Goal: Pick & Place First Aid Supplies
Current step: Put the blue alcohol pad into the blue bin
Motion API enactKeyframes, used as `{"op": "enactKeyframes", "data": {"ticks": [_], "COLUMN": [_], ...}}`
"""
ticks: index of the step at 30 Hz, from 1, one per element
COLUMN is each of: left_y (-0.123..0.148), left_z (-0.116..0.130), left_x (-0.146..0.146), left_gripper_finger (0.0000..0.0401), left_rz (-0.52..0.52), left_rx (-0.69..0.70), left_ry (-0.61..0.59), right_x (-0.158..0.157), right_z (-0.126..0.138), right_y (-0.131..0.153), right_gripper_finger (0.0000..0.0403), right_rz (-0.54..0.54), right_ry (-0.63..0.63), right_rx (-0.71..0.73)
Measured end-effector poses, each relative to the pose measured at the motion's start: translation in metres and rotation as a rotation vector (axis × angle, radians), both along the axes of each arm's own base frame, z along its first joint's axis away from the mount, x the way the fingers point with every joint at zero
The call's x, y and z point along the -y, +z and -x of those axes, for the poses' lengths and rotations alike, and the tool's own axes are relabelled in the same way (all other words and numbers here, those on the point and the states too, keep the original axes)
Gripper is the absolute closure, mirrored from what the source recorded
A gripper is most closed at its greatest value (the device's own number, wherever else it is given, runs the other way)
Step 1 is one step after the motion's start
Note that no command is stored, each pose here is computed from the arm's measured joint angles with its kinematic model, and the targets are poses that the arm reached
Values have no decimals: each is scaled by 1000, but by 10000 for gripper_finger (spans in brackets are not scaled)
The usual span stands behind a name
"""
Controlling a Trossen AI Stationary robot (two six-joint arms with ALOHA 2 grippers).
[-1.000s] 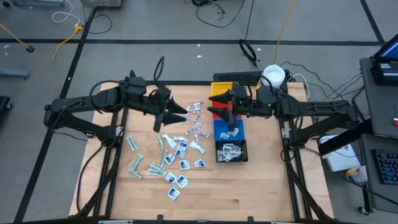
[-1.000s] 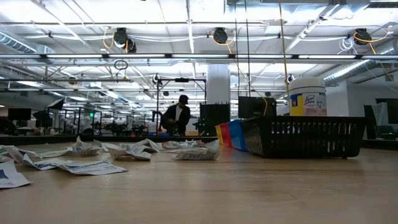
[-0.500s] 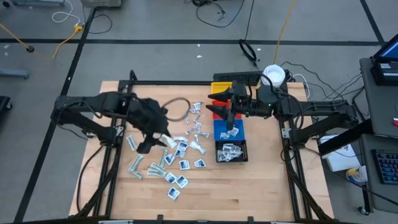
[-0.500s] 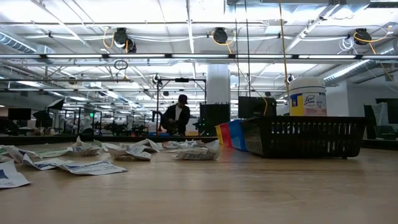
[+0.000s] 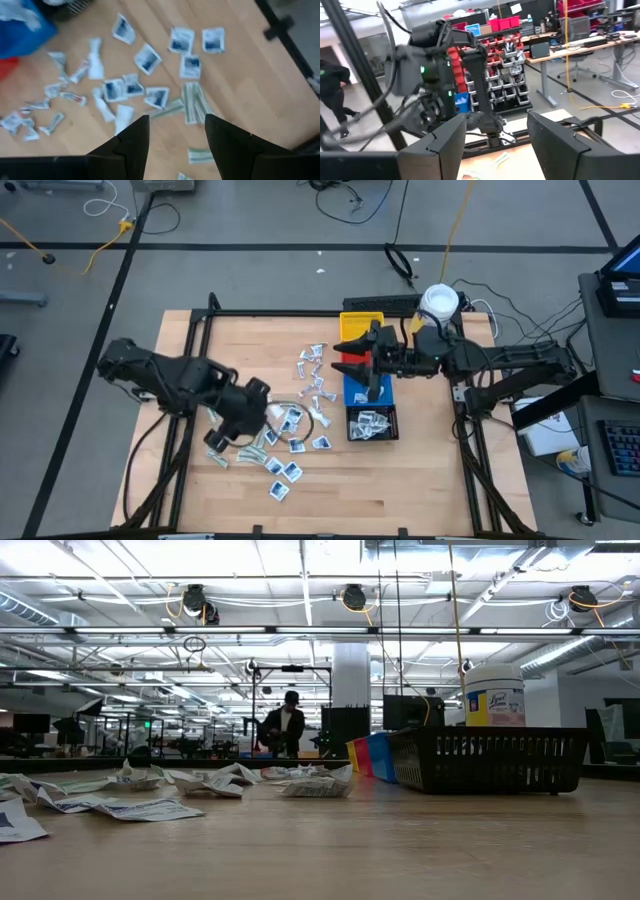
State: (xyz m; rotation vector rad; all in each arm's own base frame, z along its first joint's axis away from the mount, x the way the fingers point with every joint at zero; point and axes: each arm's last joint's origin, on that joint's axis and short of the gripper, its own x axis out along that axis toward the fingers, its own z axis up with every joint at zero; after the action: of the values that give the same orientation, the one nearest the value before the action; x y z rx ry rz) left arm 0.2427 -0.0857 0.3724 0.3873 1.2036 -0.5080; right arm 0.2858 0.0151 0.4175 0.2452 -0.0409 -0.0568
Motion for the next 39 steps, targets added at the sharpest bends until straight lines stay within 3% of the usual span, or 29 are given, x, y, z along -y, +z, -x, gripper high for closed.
{"op": "enactKeyframes", "data": {"ticks": [6,18,30,39], "left_y": [-35,-119,-188,-215], "left_z": [-14,-41,-47,-47], "left_x": [34,84,90,86], "left_gripper_finger": [203,203,203,207], "left_rz": [-87,-53,-70,-59], "left_rx": [-63,-80,-160,-155], "left_ry": [-82,-98,-39,-30], "right_x": [-9,-12,-12,-12], "right_z": [1,1,1,1], "right_y": [0,0,-1,-1], "right_gripper_finger": [195,195,195,195], "right_rz": [48,133,160,160], "right_ry": [30,34,33,33], "right_rx": [-5,-9,-14,-15]}}
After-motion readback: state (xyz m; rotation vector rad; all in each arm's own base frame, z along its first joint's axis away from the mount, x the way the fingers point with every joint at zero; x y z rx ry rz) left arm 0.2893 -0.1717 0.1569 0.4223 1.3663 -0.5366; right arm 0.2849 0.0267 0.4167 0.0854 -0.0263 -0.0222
